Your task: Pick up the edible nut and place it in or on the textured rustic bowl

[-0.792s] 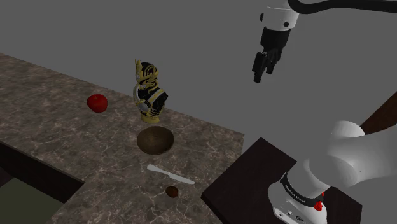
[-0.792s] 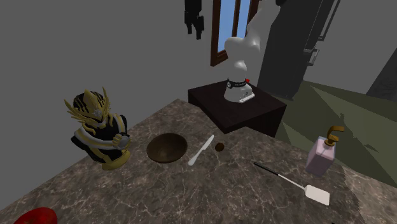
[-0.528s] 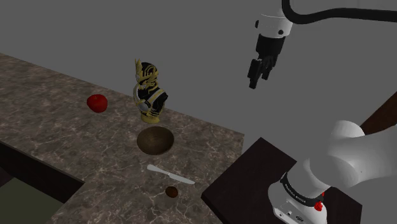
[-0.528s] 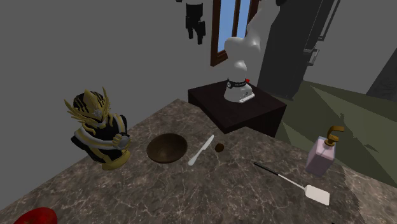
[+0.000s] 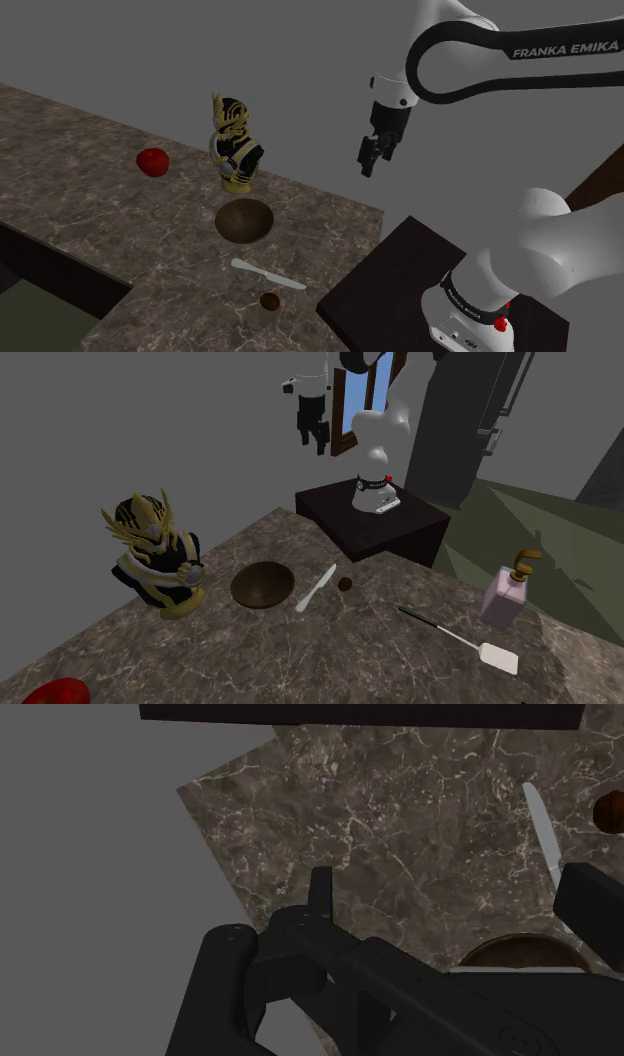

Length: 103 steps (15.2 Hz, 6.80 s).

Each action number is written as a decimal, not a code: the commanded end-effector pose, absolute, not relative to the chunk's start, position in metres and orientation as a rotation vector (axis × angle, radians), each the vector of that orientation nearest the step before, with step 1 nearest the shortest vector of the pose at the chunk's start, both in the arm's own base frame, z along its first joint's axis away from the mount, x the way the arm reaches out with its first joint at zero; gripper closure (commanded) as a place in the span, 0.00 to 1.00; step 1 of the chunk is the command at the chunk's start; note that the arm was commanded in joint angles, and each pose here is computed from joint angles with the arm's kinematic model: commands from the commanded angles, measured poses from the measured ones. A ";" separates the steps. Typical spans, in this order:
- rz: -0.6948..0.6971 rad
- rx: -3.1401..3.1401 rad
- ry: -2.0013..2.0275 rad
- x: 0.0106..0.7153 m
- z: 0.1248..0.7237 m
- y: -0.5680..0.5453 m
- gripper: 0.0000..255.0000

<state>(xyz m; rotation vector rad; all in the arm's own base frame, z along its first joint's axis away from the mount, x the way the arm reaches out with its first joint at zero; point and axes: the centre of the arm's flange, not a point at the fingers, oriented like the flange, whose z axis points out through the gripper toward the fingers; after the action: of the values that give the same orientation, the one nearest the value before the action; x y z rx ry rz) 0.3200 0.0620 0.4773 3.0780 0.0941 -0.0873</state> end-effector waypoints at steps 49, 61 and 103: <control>0.008 3.216 0.240 0.349 0.137 0.321 1.00; 0.008 3.216 0.240 0.349 0.163 0.321 1.00; 0.008 3.216 0.240 0.575 0.293 0.249 1.00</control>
<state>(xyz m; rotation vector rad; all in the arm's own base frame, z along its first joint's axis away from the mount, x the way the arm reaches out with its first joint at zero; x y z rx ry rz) 0.5640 0.2506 0.2922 3.2168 0.2390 0.0080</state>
